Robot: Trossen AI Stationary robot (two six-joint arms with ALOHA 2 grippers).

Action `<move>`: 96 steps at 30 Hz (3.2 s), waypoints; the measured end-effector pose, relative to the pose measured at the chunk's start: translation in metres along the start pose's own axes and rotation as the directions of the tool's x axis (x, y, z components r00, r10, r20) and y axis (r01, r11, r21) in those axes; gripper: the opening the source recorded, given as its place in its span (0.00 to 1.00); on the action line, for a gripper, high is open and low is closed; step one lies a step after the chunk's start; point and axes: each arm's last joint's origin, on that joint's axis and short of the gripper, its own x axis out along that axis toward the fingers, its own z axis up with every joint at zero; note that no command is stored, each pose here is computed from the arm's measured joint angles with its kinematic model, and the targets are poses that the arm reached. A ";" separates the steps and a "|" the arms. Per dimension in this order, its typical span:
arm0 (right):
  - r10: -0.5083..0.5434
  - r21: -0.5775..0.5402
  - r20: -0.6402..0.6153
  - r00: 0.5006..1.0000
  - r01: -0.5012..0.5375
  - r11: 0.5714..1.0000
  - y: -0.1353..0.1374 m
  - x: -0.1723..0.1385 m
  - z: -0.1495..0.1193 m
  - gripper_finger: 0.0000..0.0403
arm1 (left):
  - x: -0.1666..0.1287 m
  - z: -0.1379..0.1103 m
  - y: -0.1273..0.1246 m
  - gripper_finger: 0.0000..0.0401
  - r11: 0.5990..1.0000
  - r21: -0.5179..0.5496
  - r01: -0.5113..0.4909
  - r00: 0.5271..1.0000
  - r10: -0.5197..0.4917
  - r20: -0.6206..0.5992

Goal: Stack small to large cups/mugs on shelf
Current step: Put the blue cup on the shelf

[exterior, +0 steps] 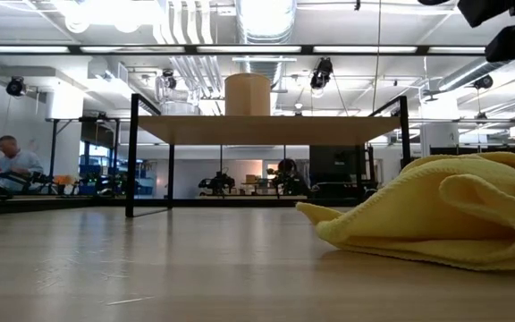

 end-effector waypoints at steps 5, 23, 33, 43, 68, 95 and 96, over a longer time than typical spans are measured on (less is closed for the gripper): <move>0.046 -0.003 0.053 0.998 -0.046 0.999 0.005 -0.018 0.003 0.03 | 0.000 0.000 0.000 0.11 1.000 0.000 0.000 1.000 0.000 0.000; -0.086 0.069 0.521 0.849 0.058 0.996 -0.005 -0.125 0.012 0.02 | 0.000 0.000 0.000 0.11 1.000 -0.006 0.000 1.000 0.000 0.002; -0.273 0.207 0.597 0.755 0.183 0.961 -0.038 -0.150 0.022 0.02 | 0.020 0.015 -0.009 0.11 0.998 0.056 -0.011 1.000 0.009 0.028; -0.380 0.347 0.576 0.724 0.205 0.915 -0.077 -0.160 0.035 0.02 | 0.034 0.021 -0.010 0.11 0.976 0.097 -0.195 0.981 0.192 0.032; -0.176 0.218 0.471 0.864 0.079 0.973 -0.153 -0.157 0.087 0.02 | 0.030 0.021 -0.005 0.11 0.955 -0.012 -0.298 0.953 0.298 0.060; -0.095 0.119 0.430 0.898 0.048 0.992 -0.175 -0.180 0.101 0.02 | 0.031 0.021 -0.006 0.11 0.956 -0.021 -0.292 0.954 0.293 0.064; -0.096 0.121 0.430 0.898 0.049 0.991 -0.176 -0.180 0.101 0.02 | 0.031 0.022 -0.006 0.11 0.956 -0.022 -0.291 0.954 0.292 0.065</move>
